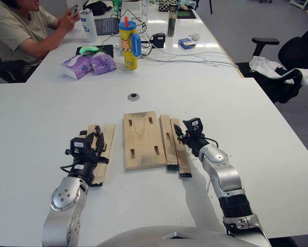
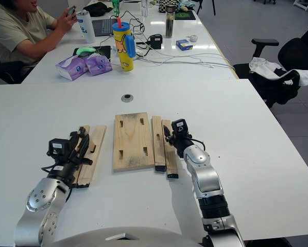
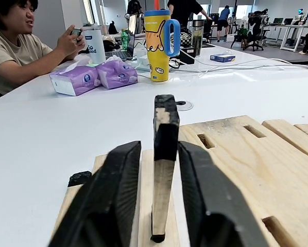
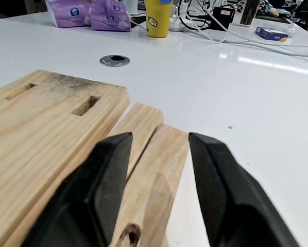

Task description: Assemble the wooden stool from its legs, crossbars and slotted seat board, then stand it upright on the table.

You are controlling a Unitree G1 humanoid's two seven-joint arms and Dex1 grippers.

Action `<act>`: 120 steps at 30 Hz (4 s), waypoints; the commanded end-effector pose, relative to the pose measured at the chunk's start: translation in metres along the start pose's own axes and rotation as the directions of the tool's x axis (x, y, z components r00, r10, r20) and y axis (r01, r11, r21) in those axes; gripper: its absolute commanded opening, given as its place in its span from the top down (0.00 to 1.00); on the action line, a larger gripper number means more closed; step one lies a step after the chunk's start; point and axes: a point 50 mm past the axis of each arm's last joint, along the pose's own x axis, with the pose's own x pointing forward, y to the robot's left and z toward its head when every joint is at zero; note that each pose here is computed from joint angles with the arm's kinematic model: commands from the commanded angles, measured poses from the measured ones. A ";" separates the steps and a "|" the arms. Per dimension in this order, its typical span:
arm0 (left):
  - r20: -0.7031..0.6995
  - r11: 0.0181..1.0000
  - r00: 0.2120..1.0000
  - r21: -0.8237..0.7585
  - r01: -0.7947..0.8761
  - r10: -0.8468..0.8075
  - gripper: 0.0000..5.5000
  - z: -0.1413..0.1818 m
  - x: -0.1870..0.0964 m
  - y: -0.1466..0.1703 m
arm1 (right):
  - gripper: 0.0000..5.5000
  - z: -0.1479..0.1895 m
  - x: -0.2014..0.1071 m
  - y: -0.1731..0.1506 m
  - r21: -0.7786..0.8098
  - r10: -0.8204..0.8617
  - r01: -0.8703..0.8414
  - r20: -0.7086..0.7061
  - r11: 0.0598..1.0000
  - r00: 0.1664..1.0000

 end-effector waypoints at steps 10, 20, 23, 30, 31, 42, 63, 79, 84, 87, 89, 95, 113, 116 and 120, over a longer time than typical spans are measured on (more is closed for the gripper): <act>0.215 0.993 0.977 -0.116 0.017 0.008 0.92 0.050 0.040 0.012 | 0.56 0.008 0.004 -0.005 0.145 0.034 -0.044 0.073 0.988 0.997; 0.431 0.772 0.778 -0.242 0.587 -0.457 0.92 0.127 0.099 -0.004 | 0.28 0.058 -0.010 -0.032 0.499 0.324 -0.525 0.437 0.689 0.839; 0.428 0.634 0.705 -0.320 0.704 -0.566 0.92 0.131 0.112 -0.004 | 0.20 0.074 -0.017 -0.040 0.531 0.389 -0.673 0.555 0.515 0.736; 0.460 0.390 0.596 -0.469 0.793 -0.659 0.92 0.138 0.121 -0.005 | 0.09 0.090 -0.020 -0.046 0.568 0.460 -0.775 0.630 0.278 0.626; 0.467 0.356 0.582 -0.487 0.798 -0.666 0.92 0.138 0.120 -0.006 | 0.09 0.089 -0.018 -0.044 0.580 0.470 -0.775 0.627 0.249 0.621; 0.474 0.185 0.497 -0.562 0.806 -0.727 0.92 0.140 0.117 -0.022 | 0.09 0.091 -0.015 -0.032 0.594 0.468 -0.793 0.666 0.138 0.580; 0.489 0.131 0.499 -0.607 0.783 -0.716 0.92 0.136 0.111 -0.020 | 0.62 0.088 -0.033 -0.031 0.524 0.485 -0.849 0.726 0.069 0.488; 0.527 0.166 0.536 -0.594 0.788 -0.659 0.56 0.136 0.102 -0.014 | 0.62 0.086 -0.037 -0.036 0.518 0.460 -0.852 0.740 0.077 0.491; 0.545 0.235 0.569 -0.562 0.793 -0.616 0.42 0.145 0.097 0.012 | 0.62 0.082 -0.040 -0.044 0.533 0.455 -0.837 0.720 0.122 0.525; 0.366 0.396 0.621 -0.527 0.752 -0.693 0.34 0.121 0.086 0.030 | 0.62 0.080 -0.046 -0.054 0.528 0.467 -0.828 0.693 0.190 0.549; 0.242 0.448 0.623 -0.512 0.733 -0.744 0.29 0.101 0.077 0.036 | 0.62 0.081 -0.051 -0.063 0.517 0.469 -0.823 0.681 0.235 0.562; -0.109 0.455 0.443 -0.282 0.845 -0.890 0.28 0.048 0.053 0.001 | 0.62 0.091 -0.056 -0.092 0.450 0.575 -0.796 0.551 0.405 0.605; -0.594 0.273 0.355 0.227 0.935 -0.721 0.28 -0.036 0.045 -0.028 | 0.62 0.090 -0.019 -0.092 0.288 0.783 -0.869 0.385 0.402 0.489; -0.656 0.225 0.333 0.246 0.943 -0.677 0.28 -0.044 0.045 -0.020 | 0.62 0.087 -0.016 -0.092 0.278 0.795 -0.870 0.361 0.407 0.488; -0.704 0.168 0.325 0.285 0.944 -0.631 0.28 -0.048 0.048 -0.008 | 0.62 0.085 -0.014 -0.090 0.256 0.806 -0.873 0.340 0.415 0.484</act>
